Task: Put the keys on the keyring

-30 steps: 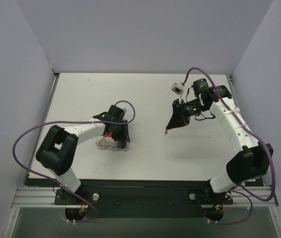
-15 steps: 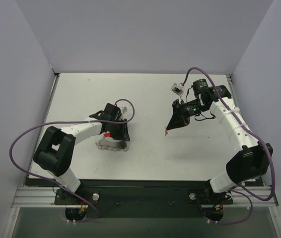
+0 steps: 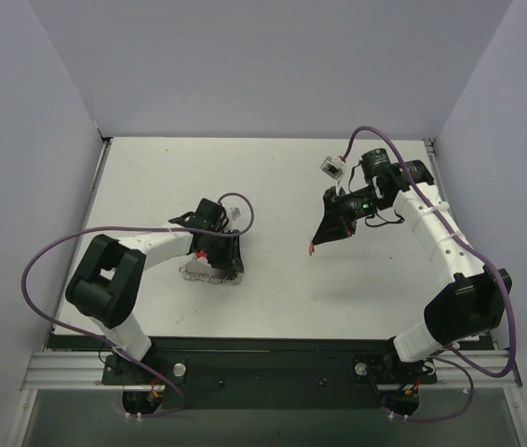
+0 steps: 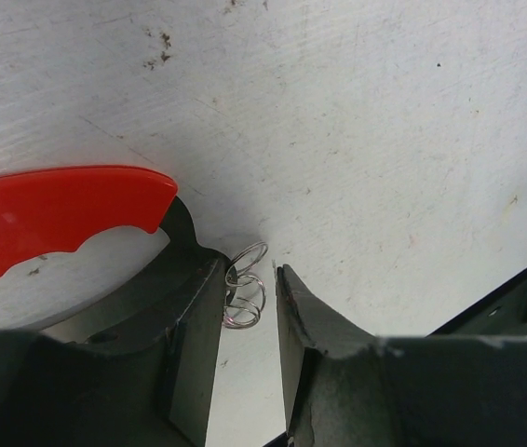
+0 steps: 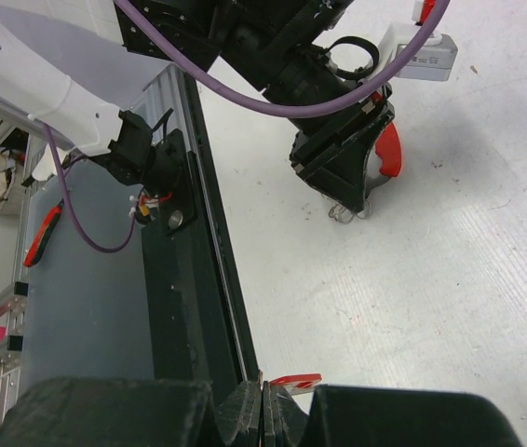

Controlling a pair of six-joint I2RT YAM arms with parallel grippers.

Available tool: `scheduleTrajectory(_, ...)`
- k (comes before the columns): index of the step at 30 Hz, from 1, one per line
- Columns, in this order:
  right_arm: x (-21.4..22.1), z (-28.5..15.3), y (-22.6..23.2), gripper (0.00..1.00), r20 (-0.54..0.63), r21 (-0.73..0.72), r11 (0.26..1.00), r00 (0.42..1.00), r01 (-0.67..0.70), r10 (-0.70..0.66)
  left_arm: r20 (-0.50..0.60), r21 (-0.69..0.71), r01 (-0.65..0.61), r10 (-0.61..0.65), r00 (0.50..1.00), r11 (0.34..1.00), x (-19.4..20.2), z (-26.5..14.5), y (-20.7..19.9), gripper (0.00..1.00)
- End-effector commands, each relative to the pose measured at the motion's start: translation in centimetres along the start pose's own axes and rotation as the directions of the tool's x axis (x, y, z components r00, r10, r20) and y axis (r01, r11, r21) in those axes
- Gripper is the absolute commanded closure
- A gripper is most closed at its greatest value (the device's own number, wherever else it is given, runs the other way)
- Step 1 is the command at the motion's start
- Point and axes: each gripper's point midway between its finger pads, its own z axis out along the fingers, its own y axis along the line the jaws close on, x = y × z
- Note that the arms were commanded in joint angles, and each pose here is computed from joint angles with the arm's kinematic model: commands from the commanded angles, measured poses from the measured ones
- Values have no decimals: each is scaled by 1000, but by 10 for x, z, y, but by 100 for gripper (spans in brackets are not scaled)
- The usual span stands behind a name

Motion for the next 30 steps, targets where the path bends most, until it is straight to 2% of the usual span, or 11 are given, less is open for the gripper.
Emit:
scheduleTrajectory(1, -2, 0, 9, 100, 14, -49, 999, 1000, 9, -9, -9, 71, -30, 30, 1000, 997, -1, 3, -7, 62)
scheduleTrajectory(5, -2, 0, 9, 100, 14, -49, 999, 1000, 10, -9, -19, 111, -32, 34, 999, 993, 1, 3, -14, 72)
scheduleTrajectory(17, -7, 5, 10, 100, 11, -80, 997, 1000, 2, -1, -62, 136, -43, 52, 997, 990, 10, 2, -16, 78)
scheduleTrajectory(21, -3, 27, 17, 100, -60, -118, 993, 997, 31, -38, -57, 126, -40, 47, 997, 991, 13, -1, -15, 77)
scheduleTrajectory(22, -2, 33, 18, 100, -73, -133, 991, 997, 30, -40, -49, 123, -44, 51, 998, 991, 11, -3, -15, 74)
scheduleTrajectory(26, 4, 63, 14, 100, -133, -225, 973, 991, -55, 26, -34, 94, -48, 51, 998, 994, 8, -4, -11, 64)
scheduleTrajectory(30, 9, 84, -4, 100, -172, -266, 953, 980, -148, 104, -29, 82, -47, 49, 998, 996, 6, -3, -10, 59)
